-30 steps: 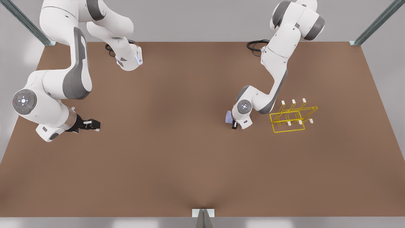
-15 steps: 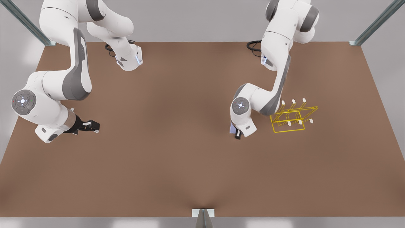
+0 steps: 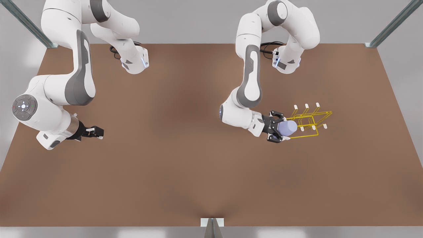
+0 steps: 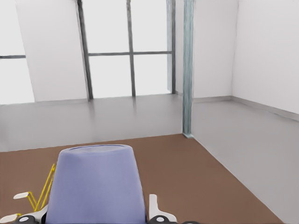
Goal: Place the cup on the cup holder
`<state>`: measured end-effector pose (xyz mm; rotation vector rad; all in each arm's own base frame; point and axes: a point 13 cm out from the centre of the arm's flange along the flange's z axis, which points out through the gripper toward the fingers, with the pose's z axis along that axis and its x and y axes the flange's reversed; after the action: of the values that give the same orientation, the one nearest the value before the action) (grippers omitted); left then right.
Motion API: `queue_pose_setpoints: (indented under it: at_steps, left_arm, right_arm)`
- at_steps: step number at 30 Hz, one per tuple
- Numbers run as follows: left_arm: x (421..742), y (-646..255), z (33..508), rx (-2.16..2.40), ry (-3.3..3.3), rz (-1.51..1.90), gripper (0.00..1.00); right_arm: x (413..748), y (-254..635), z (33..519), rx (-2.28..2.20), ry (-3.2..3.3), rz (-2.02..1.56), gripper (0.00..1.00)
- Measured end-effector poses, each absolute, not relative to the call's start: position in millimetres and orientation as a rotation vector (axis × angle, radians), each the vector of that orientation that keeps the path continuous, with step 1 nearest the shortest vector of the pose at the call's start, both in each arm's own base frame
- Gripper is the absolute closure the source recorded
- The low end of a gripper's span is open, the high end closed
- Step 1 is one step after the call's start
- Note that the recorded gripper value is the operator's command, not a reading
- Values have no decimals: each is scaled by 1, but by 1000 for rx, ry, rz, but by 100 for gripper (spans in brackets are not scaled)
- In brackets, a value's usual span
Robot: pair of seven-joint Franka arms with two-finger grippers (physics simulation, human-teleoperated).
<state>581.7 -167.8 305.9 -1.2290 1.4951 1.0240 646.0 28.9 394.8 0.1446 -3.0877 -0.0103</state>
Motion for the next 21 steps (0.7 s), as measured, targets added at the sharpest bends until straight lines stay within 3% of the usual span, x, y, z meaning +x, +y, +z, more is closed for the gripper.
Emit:
queue_pose_setpoints:
  at_steps: [6, 13, 21]
  left_arm:
    - [576, -111, 303, -1205, 1417, 1158, 18]
    - [541, -65, 272, -1198, 1407, 1297, 18]
    - [559, -70, 234, -1273, 1478, 1127, 18]
  right_arm:
    - [646, 27, 394, 134, -3087, -28, 0]
    - [645, 27, 394, 122, -3084, -60, 0]
    - [644, 27, 394, 123, -3081, -63, 0]
